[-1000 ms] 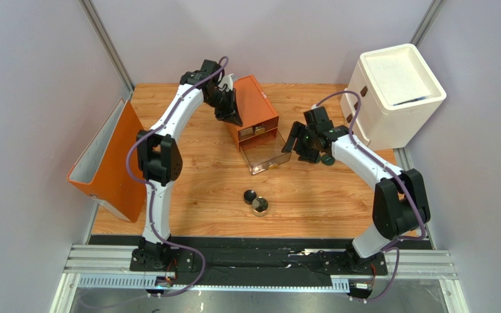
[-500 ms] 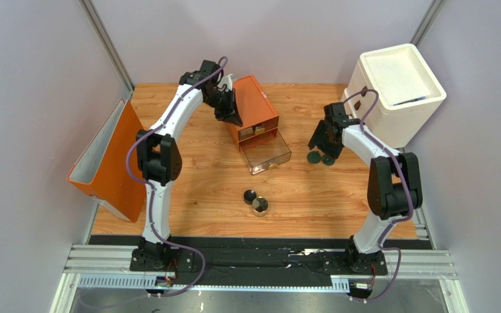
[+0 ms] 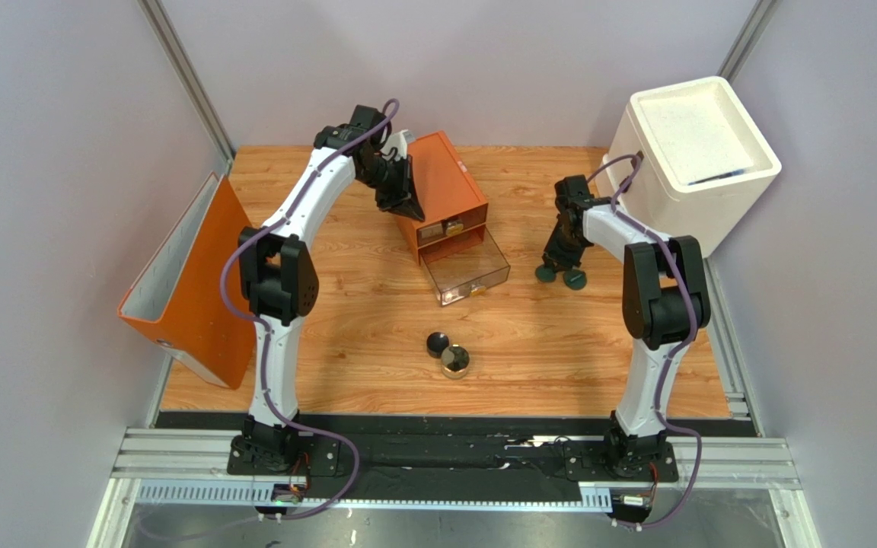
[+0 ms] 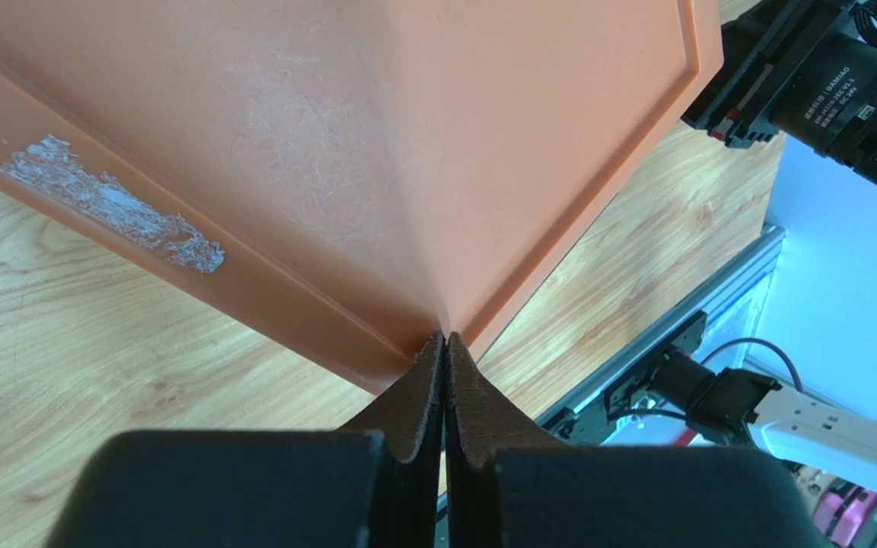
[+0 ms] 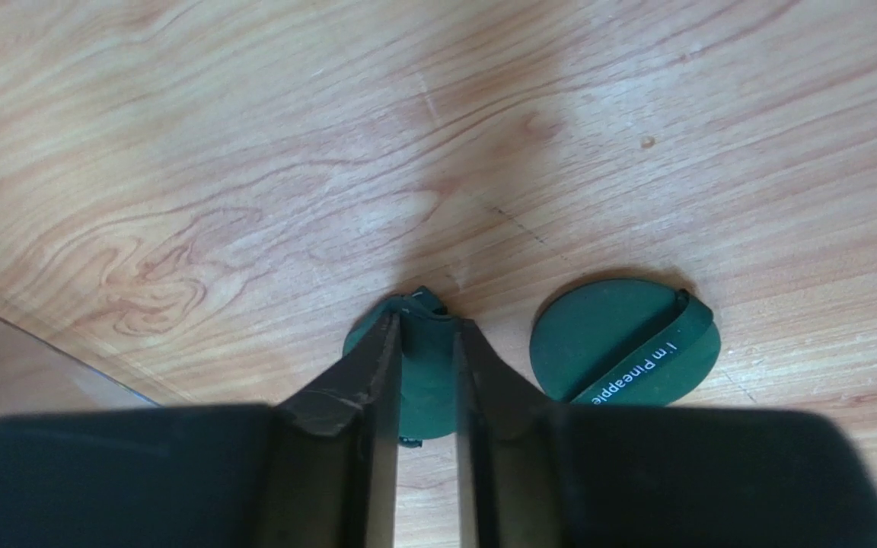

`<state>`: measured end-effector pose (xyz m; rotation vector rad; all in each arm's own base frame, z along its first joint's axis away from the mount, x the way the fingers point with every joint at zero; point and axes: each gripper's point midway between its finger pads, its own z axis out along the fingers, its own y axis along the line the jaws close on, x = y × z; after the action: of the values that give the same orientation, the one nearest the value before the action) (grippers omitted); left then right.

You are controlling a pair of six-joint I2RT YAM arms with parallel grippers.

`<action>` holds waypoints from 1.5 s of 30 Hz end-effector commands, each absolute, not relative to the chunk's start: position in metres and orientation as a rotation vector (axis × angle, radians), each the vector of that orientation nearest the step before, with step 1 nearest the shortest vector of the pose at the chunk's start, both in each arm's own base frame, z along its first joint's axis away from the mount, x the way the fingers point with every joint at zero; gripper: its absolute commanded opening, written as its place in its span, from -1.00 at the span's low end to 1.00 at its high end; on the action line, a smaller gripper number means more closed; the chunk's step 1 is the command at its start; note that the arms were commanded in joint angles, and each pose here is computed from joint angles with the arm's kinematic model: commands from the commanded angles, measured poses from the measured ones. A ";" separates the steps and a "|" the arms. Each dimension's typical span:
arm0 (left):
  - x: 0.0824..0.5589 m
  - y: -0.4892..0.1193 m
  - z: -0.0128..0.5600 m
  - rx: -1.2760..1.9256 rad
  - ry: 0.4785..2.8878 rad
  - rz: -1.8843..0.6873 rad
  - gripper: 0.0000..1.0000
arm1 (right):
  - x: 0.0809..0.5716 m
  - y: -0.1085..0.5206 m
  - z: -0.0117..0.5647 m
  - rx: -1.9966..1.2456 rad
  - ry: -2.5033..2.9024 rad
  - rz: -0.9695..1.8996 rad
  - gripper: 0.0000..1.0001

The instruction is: Organize the makeup

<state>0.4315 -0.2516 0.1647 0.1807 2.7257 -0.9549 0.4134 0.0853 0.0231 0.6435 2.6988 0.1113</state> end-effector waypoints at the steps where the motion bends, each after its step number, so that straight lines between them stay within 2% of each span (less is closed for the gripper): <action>1: 0.416 -0.226 0.129 0.180 2.876 -0.766 -1.00 | 0.425 0.088 0.013 0.647 2.688 0.126 -0.81; 4: 0.416 -0.227 0.126 0.182 2.881 -0.770 -1.00 | 0.422 0.090 0.014 0.633 2.690 0.145 -1.00; 8: 0.417 -0.226 0.125 0.174 2.885 -0.768 -1.00 | 0.420 0.092 0.027 0.599 2.660 0.183 -1.00; 12: 0.417 -0.227 0.125 0.175 2.881 -0.770 -1.00 | 0.423 0.094 0.069 0.565 2.578 0.248 -1.00; 19: 0.418 -0.228 0.126 0.175 2.878 -0.776 -1.00 | 0.408 0.127 0.139 0.472 2.465 0.461 -1.00; 23: 0.418 -0.228 0.126 0.173 2.877 -0.775 -1.00 | 0.396 0.155 0.160 0.440 2.435 0.556 -1.00; 31: 0.417 -0.228 0.125 0.173 2.878 -0.779 -1.00 | 0.382 0.238 0.158 0.322 2.471 0.730 -1.00; 36: 0.415 -0.227 0.126 0.169 2.875 -0.775 -1.00 | 0.389 0.275 0.148 0.267 2.494 0.735 -0.99; 38: 0.414 -0.227 0.124 0.170 2.882 -0.774 -1.00 | 0.397 0.282 0.153 0.265 2.482 0.747 -0.92; 39: 0.414 -0.227 0.124 0.170 2.880 -0.777 -1.00 | 0.399 0.284 0.146 0.265 2.502 0.736 -0.69; 41: 0.415 -0.226 0.124 0.170 2.880 -0.772 -1.00 | 0.406 0.286 0.152 0.246 2.494 0.725 -0.40; 42: 0.415 -0.226 0.124 0.173 2.878 -0.774 -1.00 | 0.409 0.285 0.150 0.244 2.491 0.708 -0.08; 45: 0.415 -0.226 0.125 0.177 2.875 -0.774 -1.00 | 0.415 0.282 0.157 0.238 2.467 0.671 0.33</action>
<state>0.4304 -0.2518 0.1645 0.1842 2.7204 -0.9609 0.3942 0.2824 0.1283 0.2465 2.5627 0.6884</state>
